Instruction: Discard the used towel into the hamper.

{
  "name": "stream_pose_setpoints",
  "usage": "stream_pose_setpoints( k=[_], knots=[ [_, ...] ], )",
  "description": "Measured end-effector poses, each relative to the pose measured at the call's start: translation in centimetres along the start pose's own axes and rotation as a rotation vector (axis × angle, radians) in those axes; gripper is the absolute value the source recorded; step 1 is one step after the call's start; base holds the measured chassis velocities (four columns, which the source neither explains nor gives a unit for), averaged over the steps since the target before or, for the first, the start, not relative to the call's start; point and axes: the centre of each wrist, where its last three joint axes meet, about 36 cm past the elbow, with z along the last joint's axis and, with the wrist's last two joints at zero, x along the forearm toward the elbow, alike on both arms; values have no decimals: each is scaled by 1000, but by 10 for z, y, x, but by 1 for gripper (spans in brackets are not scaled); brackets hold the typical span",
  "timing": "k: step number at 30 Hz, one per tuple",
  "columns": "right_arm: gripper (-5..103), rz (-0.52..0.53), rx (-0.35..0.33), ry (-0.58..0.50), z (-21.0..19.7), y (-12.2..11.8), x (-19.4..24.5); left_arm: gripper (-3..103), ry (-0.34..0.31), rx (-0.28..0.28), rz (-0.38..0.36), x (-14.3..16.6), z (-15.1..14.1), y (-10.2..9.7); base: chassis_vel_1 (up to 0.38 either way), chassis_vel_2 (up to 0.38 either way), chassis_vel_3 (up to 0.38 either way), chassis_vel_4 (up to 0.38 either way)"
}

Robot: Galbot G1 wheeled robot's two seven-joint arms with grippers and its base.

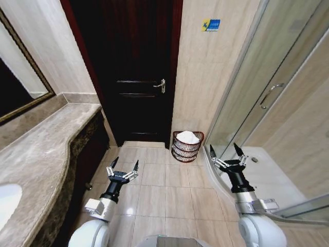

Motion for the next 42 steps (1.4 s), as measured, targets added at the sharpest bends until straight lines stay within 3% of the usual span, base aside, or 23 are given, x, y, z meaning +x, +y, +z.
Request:
stream_pose_setpoints(
  k=[42],
  knots=[
    [100, 0, 0, 0, 0, 0, 0, 100, 0, 0, 0, 0, 0, 0, 75, -79, -79, 78]
  ],
)
